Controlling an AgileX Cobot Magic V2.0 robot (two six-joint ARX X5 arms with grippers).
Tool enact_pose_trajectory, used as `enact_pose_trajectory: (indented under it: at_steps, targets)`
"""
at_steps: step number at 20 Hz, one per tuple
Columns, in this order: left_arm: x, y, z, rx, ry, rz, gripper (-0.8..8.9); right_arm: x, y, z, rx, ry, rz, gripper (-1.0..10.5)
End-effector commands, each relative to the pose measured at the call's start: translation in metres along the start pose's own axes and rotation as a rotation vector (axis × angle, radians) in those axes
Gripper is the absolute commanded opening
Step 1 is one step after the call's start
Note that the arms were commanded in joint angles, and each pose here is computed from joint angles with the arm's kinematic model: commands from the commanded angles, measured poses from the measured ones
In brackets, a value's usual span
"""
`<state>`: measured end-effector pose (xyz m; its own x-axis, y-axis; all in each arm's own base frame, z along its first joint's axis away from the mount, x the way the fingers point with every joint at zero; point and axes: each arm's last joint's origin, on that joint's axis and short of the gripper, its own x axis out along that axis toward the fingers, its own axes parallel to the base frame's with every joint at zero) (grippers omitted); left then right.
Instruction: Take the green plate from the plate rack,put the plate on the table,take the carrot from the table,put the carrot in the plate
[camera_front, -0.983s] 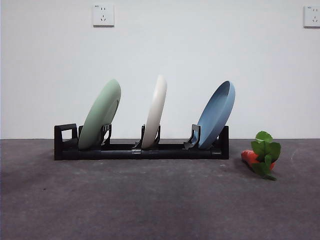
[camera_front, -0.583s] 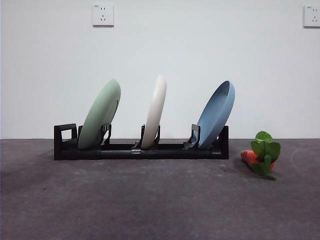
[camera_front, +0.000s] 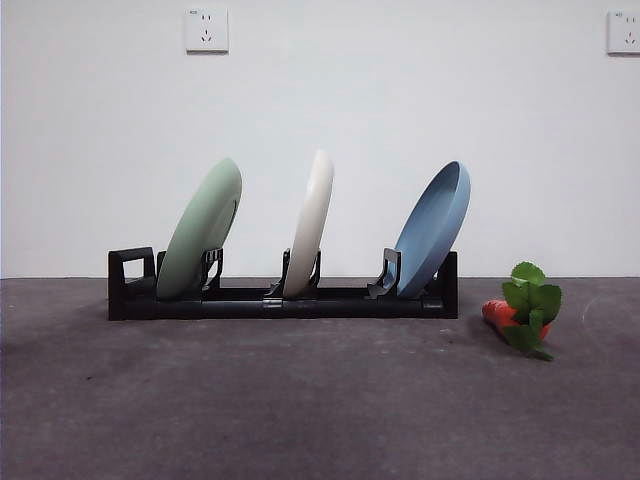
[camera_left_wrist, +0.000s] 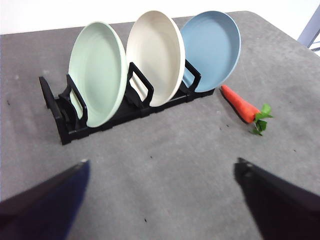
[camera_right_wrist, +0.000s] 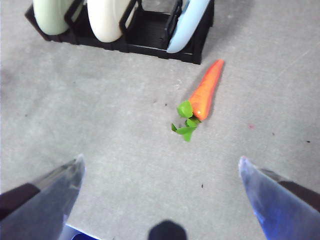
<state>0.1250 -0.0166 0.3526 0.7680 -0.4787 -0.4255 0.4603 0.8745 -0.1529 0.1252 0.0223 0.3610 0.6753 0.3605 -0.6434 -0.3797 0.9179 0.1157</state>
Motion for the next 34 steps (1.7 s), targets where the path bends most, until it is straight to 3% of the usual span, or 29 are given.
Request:
enact_pose_trajectory:
  at_steps: [1, 8, 17, 23, 24, 28, 29, 34]
  targets:
    - [0.013, 0.003, 0.010, 0.031, -0.042, -0.026, 5.98, 0.000, 0.000, 0.001, -0.007, -0.006, 0.001, 6.6]
    - [0.104, 0.010, 0.042, 0.092, -0.137, -0.105, 5.98, 0.004, -0.001, 0.002, -0.002, 0.011, 0.002, 6.6]
    - [0.239, 0.036, 0.056, 0.105, -0.016, 0.024, 5.98, 0.008, -0.002, 0.000, 0.015, 0.065, 0.008, 6.6]
    - [0.276, 0.045, 0.035, 0.085, 0.087, 0.055, 5.90, 0.008, -0.002, -0.002, 0.021, 0.086, 0.010, 6.6]
    - [0.278, 0.044, 0.033, 0.085, 0.098, 0.067, 5.44, 0.008, -0.002, -0.002, 0.021, 0.086, 0.010, 6.6]
    - [0.279, 0.042, 0.032, 0.085, 0.107, 0.054, 0.72, 0.008, -0.002, -0.002, 0.021, 0.086, 0.010, 6.6]
    - [0.279, 0.042, 0.032, 0.084, 0.111, 0.052, 0.12, 0.008, -0.002, -0.002, 0.021, 0.086, 0.010, 6.6]
    - [0.278, 0.040, 0.032, 0.072, 0.116, 0.014, -0.08, 0.008, -0.002, -0.002, 0.021, 0.086, 0.011, 6.6]
